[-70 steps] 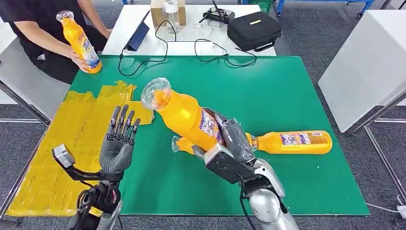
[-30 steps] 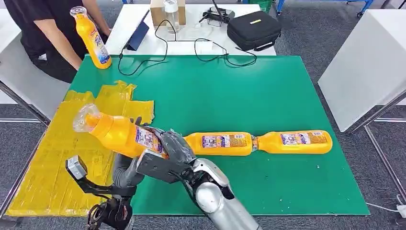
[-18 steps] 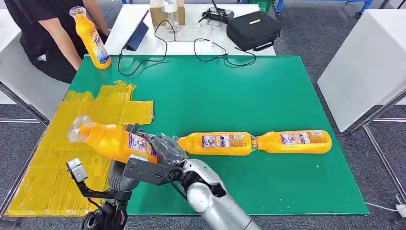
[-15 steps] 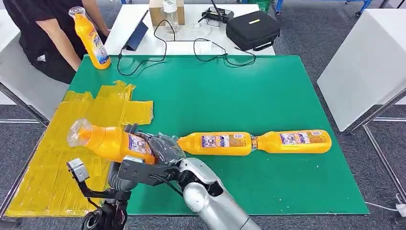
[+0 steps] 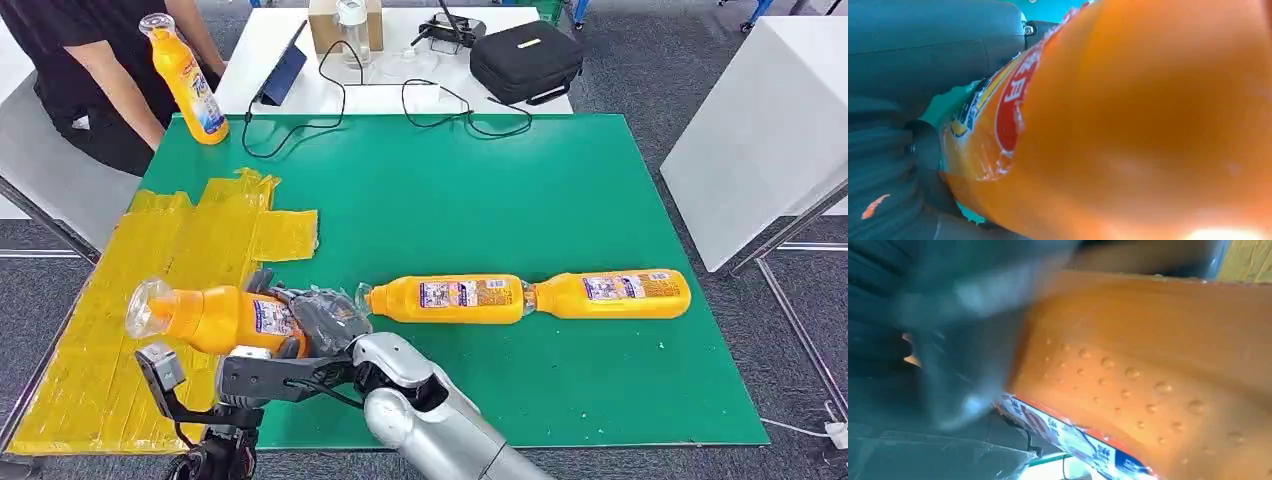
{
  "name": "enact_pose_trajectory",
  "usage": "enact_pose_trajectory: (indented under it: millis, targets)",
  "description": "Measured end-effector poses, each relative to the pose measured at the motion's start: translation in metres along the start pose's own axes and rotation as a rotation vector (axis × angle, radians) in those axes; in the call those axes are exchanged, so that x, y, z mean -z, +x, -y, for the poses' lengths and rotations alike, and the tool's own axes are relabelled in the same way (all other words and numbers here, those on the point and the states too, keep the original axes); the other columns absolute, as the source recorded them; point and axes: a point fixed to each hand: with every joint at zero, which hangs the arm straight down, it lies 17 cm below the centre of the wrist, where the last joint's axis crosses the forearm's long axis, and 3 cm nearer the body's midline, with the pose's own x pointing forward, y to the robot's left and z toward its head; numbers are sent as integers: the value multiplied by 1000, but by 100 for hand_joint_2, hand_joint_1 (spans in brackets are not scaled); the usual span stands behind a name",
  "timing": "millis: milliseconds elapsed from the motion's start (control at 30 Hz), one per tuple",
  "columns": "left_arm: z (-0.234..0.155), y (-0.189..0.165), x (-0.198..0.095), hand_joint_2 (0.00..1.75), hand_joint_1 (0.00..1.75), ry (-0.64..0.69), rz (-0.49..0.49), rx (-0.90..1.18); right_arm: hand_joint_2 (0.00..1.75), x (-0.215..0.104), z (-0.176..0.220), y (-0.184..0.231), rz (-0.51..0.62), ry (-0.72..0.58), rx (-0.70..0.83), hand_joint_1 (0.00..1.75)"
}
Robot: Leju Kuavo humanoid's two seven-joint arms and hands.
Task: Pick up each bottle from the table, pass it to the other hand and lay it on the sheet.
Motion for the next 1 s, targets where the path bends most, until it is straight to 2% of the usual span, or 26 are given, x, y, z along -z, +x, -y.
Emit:
enact_pose_trajectory:
  millis: [733, 767, 800, 867, 900, 967, 1000]
  targets:
    - [-10, 7, -2, 175, 175, 36, 30, -46, 175, 6, 0, 10, 23, 22, -7, 173]
    - [-10, 7, -2, 175, 175, 37, 30, -46, 175, 6, 0, 10, 23, 23, -8, 161]
    - [-10, 7, -2, 175, 175, 37, 30, -47, 175, 6, 0, 10, 23, 22, -9, 112]
    - [-10, 7, -2, 175, 175, 37, 31, -48, 175, 6, 0, 10, 22, 21, -8, 112]
    - [-11, 8, -1, 175, 175, 38, 32, -48, 175, 6, 0, 9, 21, 14, -8, 0]
    - [-12, 10, 0, 175, 175, 41, 37, -45, 175, 6, 2, 10, 25, -5, -8, 0]
    - [-13, 10, 1, 175, 175, 42, 39, -44, 0, 7, 4, 11, 30, -13, -12, 0]
